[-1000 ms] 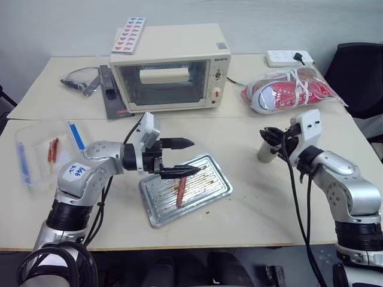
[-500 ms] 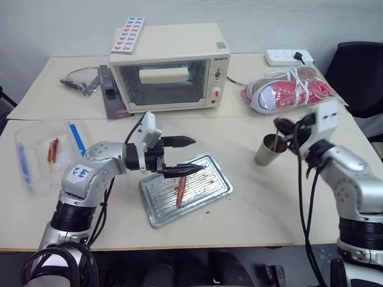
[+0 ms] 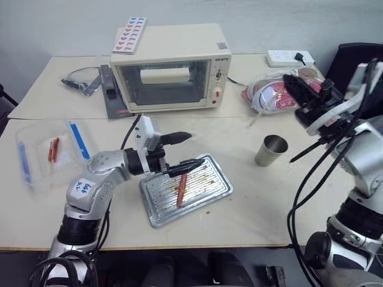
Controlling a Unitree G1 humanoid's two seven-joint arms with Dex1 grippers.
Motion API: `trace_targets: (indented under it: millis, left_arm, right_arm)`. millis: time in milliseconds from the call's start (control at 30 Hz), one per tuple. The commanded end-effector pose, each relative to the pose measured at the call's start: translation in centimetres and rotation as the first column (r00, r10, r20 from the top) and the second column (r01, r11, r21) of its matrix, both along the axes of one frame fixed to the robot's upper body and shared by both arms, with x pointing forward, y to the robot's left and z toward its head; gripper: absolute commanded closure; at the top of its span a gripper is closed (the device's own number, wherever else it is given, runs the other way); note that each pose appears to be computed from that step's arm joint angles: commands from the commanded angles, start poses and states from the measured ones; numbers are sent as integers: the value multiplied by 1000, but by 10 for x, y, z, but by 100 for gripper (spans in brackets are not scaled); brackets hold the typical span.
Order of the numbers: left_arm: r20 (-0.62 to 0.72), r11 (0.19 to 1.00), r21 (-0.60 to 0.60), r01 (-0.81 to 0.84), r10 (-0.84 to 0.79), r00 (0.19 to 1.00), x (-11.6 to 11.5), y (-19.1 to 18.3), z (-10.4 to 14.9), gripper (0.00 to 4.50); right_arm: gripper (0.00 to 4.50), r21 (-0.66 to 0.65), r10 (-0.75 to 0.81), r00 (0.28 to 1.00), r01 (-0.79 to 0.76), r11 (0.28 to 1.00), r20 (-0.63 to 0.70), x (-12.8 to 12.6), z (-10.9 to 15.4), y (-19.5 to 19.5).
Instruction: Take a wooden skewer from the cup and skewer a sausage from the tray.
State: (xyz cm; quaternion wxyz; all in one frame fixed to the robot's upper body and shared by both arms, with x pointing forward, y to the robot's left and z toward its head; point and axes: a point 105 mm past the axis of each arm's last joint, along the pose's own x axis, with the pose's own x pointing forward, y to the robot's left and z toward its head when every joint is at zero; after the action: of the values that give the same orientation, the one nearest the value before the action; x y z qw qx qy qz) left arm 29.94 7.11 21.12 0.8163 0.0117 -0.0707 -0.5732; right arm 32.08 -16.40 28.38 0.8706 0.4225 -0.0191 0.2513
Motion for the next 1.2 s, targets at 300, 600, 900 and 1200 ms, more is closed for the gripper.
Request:
trace_targets:
  millis: [300, 600, 900, 1200]
  left_arm:
    - [125, 995, -97, -7, 19, 992, 8, -34, 27, 0]
    - [139, 975, -193, -111, 139, 981, 18, -35, 35, 170]
    - [114, 952, -270, -142, 178, 977, 12, -43, 40, 266]
    - [114, 934, -301, -196, 239, 964, 17, -44, 42, 266]
  right_arm:
    - [446, 150, 136, 990, -131, 980, -24, -3, 9, 56]
    - [450, 174, 132, 991, -124, 977, -35, 0, 10, 63]
    - [450, 227, 113, 992, -99, 969, -50, 3, 12, 61]
    - [450, 287, 109, 992, -86, 954, -67, 7, 12, 62]
